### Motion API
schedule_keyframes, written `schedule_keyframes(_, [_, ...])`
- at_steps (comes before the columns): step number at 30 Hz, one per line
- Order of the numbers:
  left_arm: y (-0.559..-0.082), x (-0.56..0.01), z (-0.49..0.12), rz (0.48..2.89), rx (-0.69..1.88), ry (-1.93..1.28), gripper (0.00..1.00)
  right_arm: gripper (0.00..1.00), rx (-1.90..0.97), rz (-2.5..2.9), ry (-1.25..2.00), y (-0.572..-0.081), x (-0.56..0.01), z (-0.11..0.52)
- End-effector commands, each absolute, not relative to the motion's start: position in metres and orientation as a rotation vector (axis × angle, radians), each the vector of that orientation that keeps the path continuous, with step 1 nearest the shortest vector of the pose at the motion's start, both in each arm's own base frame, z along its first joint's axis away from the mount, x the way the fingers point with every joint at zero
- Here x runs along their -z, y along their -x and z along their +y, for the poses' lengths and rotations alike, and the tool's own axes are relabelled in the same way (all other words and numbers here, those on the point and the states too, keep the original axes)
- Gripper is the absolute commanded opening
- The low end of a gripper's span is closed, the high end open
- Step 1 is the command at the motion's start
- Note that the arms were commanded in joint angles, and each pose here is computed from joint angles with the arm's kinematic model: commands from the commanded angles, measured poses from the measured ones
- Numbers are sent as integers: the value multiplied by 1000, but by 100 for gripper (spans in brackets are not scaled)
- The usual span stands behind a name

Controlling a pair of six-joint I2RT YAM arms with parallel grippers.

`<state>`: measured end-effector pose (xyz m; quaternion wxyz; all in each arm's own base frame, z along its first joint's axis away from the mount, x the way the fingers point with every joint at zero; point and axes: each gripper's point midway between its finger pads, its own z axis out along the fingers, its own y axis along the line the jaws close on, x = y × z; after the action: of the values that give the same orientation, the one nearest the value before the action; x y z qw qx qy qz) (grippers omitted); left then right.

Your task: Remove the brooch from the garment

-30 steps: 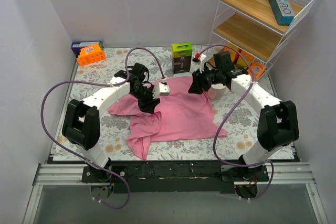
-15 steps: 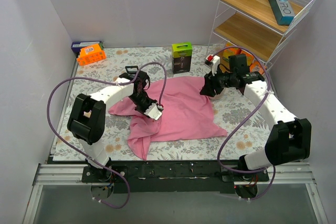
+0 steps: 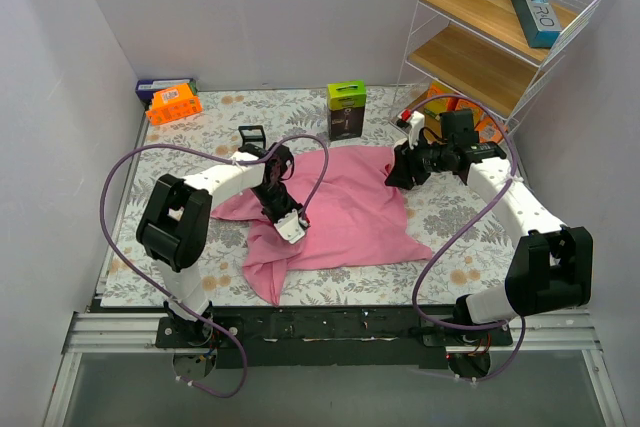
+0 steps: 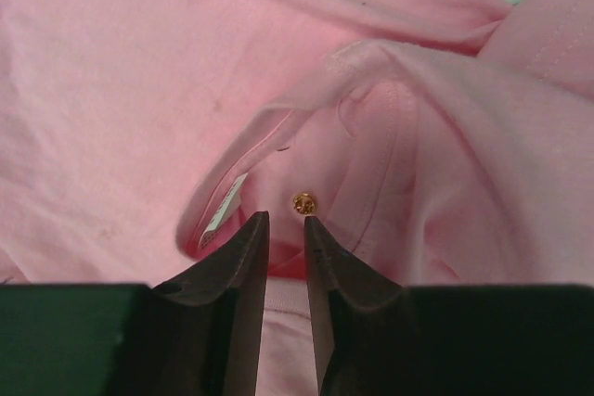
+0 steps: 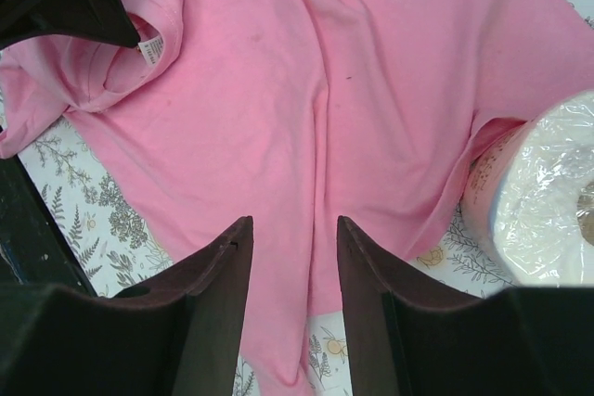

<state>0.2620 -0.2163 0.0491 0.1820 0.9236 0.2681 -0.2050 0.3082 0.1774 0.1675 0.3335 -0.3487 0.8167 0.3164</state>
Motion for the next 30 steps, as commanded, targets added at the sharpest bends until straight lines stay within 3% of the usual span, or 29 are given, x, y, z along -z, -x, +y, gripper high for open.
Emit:
schedule_keyframes(1, [-259,-47,-219,671,564,-2632,21,48,-850,2088,900,-314,-178,180])
schedule_keyframes(30, [-258,-31,-221,568,564,-2669,21,48,-853,2114,851,-319,-170,175])
